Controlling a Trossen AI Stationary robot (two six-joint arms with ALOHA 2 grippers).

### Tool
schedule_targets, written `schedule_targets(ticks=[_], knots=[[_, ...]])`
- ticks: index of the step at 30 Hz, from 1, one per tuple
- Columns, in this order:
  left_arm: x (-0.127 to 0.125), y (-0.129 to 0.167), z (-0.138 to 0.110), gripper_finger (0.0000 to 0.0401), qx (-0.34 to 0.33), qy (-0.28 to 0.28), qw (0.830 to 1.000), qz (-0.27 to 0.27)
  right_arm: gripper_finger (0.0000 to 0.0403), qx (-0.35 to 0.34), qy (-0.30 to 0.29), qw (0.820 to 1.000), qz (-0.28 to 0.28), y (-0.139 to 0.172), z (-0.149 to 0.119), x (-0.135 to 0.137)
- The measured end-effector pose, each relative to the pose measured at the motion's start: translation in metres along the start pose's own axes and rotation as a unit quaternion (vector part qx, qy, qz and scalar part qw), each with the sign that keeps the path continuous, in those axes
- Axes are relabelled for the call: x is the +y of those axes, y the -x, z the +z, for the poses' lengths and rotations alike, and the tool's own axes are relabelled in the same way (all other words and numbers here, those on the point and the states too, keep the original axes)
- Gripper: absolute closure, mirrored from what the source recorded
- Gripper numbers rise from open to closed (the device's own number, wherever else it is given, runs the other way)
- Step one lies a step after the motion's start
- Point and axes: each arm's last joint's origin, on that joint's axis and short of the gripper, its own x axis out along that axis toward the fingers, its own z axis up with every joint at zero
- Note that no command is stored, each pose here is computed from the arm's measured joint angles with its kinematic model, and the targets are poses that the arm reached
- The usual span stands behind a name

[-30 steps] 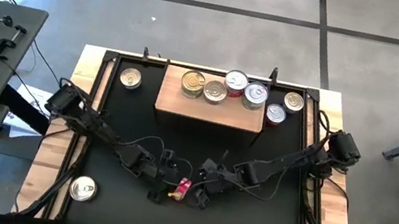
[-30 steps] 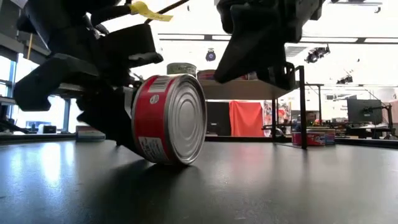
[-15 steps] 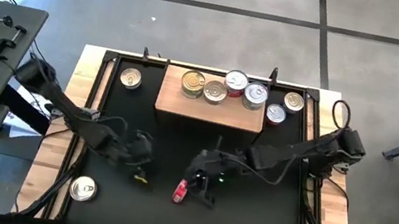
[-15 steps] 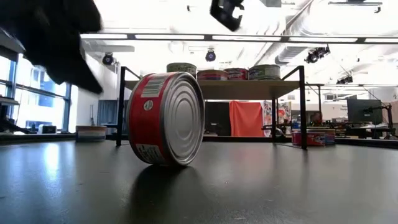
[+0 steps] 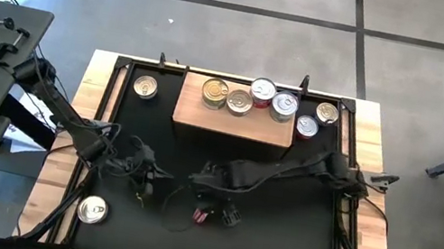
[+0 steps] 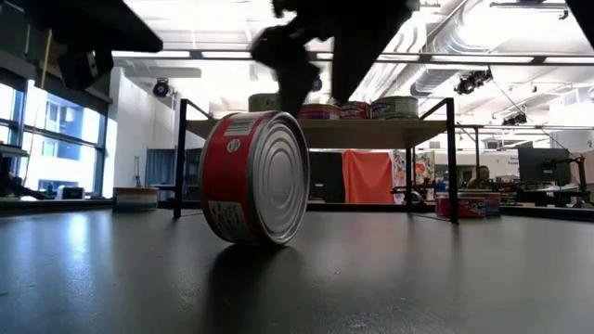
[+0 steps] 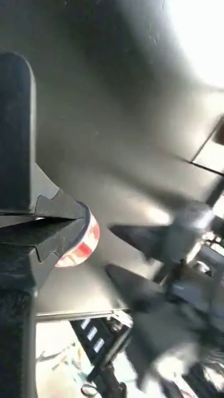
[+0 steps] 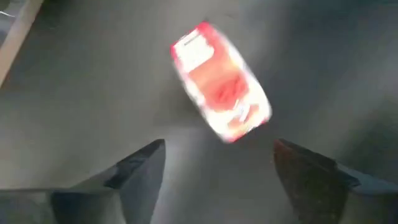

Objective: Stack canned seafood by type on shelf
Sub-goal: Stack the red tuna can on top of the red tuna can on the shelf

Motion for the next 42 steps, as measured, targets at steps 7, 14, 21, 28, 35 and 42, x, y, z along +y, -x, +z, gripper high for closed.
schedule_targets(ticks=[7, 14, 21, 28, 35, 42], knots=[[-0.013, 0.005, 0.004, 0.0401, -0.03, 0.03, 0.998, -0.051, 0.0099, 0.024, 0.058, 0.998, -0.006, -0.013, 0.016, -0.007], [-0.028, 0.016, 0.015, 0.0401, -0.075, 0.032, 0.989, -0.12, 0.0099, 0.011, 0.075, 0.997, -0.012, -0.025, 0.022, -0.01], [-0.031, 0.039, 0.036, 0.0401, -0.129, 0.014, 0.979, -0.156, 0.0106, 0.014, 0.07, 0.997, -0.004, -0.037, 0.019, -0.008], [-0.022, 0.063, 0.058, 0.0401, -0.181, -0.015, 0.971, -0.157, 0.0205, 0.018, 0.054, 0.997, -0.044, -0.038, 0.022, -0.005], [-0.011, 0.083, 0.077, 0.0401, -0.228, -0.057, 0.962, -0.136, 0.0286, -0.009, -0.042, 0.997, -0.063, -0.01, 0.029, -0.002], [-0.003, 0.085, 0.078, 0.0401, -0.229, -0.084, 0.965, -0.094, 0.0286, -0.019, -0.083, 0.976, -0.202, 0.064, 0.02, -0.004]])
